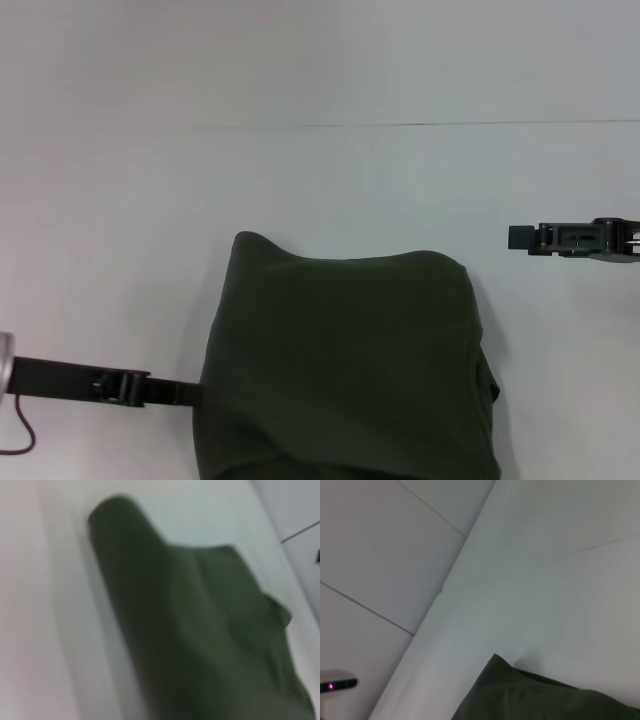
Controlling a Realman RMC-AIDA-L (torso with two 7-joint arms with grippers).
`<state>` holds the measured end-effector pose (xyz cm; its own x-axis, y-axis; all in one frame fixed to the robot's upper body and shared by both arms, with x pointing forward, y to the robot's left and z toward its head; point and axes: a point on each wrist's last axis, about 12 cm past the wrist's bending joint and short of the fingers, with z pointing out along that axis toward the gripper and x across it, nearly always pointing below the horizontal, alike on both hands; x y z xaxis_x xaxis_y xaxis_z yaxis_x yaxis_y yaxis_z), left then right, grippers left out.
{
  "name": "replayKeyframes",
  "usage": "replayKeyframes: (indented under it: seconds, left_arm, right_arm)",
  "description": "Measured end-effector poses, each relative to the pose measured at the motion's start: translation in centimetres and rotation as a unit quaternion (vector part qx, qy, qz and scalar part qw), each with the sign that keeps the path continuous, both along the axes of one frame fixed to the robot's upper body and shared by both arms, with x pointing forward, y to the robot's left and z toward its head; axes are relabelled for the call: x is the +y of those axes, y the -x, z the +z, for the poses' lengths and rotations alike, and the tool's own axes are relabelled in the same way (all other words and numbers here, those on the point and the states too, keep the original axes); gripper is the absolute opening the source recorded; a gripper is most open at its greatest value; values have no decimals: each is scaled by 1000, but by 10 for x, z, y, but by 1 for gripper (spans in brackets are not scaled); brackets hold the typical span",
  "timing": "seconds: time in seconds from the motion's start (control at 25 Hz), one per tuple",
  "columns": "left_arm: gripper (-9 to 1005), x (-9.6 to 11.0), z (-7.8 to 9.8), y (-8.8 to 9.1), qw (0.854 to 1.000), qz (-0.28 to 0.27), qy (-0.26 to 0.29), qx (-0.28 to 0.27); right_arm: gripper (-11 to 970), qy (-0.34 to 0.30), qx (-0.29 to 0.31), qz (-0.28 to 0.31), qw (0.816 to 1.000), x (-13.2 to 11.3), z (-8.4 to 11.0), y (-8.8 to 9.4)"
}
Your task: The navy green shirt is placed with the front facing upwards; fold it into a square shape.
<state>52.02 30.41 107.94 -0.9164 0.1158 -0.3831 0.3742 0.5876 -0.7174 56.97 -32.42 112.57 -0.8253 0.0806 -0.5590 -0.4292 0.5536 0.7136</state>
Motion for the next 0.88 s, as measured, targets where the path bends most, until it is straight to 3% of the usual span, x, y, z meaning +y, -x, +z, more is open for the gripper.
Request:
replayKeyframes:
  seconds: [0.32,0.44,0.64,0.88]
  left_arm:
    - [128,26,16,9,995,-8,35,-95]
    - [302,29,24,16,985,-35,62,-155]
    - [488,27,28,27,969,-64,95,-220]
    - [533,10,15,41,954,-135,86,-255]
  right_arm:
    - [806,11,-114,90,989,5,6,9]
    - [807,0,-161,118,980,9,4,18]
    - [809,-11,-216,154,964,15,-7,38]
    - [816,-15,-283,185,941,21,-30,70]
